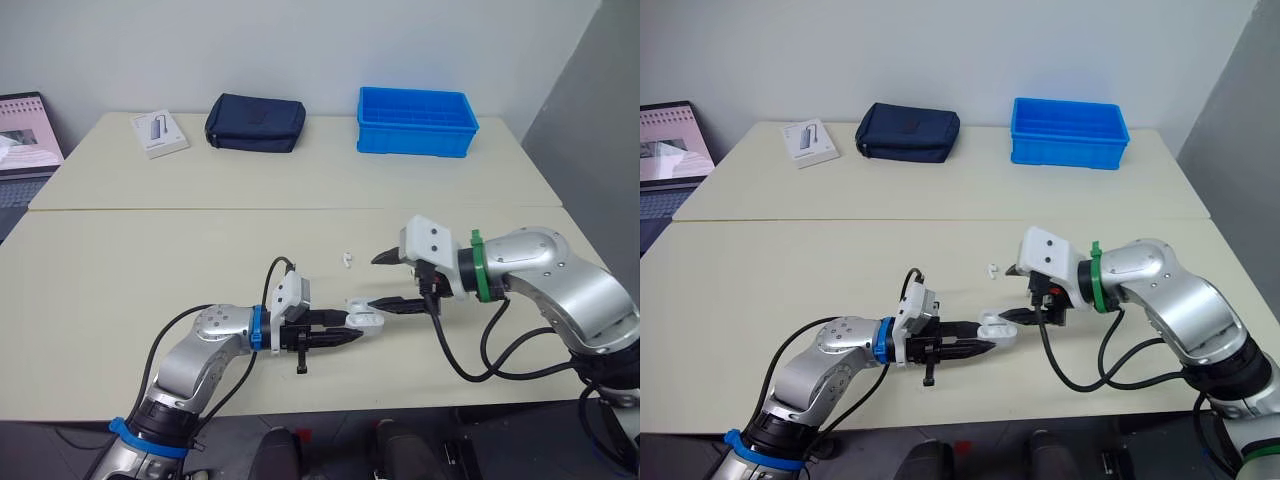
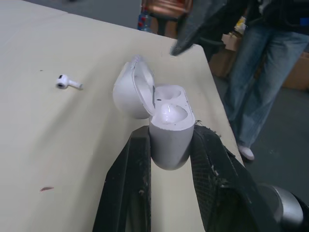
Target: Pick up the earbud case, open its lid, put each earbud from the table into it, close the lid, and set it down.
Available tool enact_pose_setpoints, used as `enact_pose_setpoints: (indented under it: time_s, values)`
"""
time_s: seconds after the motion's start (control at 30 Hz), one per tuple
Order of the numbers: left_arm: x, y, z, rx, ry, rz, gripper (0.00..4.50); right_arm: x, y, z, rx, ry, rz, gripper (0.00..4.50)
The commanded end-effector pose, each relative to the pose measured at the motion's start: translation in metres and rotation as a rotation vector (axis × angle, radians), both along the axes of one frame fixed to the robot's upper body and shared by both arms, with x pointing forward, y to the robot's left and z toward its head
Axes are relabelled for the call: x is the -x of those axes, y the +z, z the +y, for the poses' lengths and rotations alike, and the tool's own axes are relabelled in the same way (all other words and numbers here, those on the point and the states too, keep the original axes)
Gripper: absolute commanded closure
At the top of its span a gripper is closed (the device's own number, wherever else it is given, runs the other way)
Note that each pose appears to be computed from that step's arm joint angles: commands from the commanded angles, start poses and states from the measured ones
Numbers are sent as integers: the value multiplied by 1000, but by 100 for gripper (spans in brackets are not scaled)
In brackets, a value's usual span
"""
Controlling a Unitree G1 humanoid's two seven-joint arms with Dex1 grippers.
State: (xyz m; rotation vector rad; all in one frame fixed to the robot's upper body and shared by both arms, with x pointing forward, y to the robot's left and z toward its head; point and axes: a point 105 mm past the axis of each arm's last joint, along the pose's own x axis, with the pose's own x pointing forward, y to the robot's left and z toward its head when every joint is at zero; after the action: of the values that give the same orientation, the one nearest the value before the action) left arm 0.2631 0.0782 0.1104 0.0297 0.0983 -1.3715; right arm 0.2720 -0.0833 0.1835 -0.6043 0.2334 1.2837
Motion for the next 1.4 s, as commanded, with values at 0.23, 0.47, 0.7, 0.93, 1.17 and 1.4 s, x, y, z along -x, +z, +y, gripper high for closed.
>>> enact_pose_setpoints:
  time_s: [0.23, 0.47, 0.7, 0.93, 1.17, 1.4]
  values:
    - [-23, 19, 63, 94, 410, -136, 373, 11, 19, -49, -179, -113, -184, 89]
    - [-39, 18, 119, 122, 807, -215, 373, 7, 3, -127, -178, -401, -201, 89]
    - [-43, 23, 129, 121, 894, -272, 373, 24, -22, -179, -69, -544, -133, 52]
    - [-47, 24, 133, 119, 912, -282, 373, 31, -28, -180, -19, -519, -118, 0]
    - [-47, 19, 135, 111, 916, -276, 373, 18, -21, -126, -115, -417, -126, 0]
    - [-47, 15, 129, 109, 908, -265, 373, -33, -29, -34, -258, -469, -126, 0]
